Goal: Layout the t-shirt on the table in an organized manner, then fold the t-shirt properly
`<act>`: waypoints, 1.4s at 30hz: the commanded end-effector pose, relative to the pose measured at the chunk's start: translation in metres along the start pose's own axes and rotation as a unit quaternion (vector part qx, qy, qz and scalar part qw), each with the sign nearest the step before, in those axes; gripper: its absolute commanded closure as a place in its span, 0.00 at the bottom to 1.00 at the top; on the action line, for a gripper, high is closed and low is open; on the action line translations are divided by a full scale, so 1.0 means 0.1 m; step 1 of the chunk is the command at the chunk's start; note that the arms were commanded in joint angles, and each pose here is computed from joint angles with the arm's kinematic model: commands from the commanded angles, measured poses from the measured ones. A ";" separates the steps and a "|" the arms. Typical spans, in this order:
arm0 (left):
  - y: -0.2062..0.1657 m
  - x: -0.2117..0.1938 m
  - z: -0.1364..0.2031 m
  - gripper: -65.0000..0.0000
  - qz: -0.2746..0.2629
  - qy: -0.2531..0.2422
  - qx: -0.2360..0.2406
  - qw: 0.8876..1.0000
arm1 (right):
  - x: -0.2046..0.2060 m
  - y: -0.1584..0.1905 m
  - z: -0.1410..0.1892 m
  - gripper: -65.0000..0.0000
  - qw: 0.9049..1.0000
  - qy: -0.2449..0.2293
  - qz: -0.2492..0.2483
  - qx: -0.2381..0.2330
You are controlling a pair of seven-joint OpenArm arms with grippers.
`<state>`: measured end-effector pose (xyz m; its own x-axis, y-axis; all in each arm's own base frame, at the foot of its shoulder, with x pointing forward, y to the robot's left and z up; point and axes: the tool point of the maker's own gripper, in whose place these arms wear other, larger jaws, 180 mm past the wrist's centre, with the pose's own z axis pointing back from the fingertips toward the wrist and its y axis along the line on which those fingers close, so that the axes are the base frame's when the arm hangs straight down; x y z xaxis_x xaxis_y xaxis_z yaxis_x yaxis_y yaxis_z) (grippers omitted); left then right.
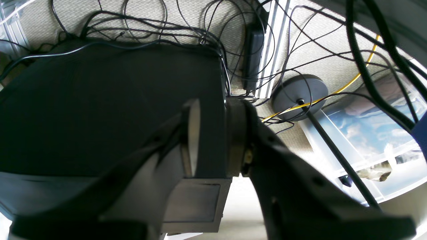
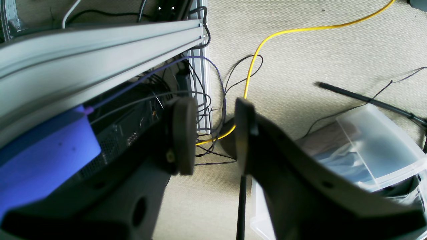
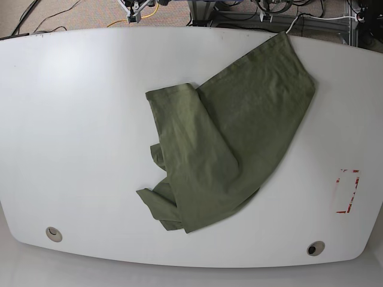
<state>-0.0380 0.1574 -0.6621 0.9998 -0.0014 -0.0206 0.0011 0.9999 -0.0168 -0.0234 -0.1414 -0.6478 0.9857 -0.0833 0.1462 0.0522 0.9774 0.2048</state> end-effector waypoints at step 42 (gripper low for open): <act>0.03 -0.21 0.02 0.82 -0.007 0.009 0.003 1.000 | -0.19 -0.17 0.17 0.71 1.000 -0.007 0.016 -0.018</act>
<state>-0.0474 0.1580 -0.6604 0.9997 -0.0124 -0.0195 0.0121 0.9998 -0.0151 -0.0437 -0.1523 -0.6410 0.9865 -0.0633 0.1512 0.0359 0.9834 0.1777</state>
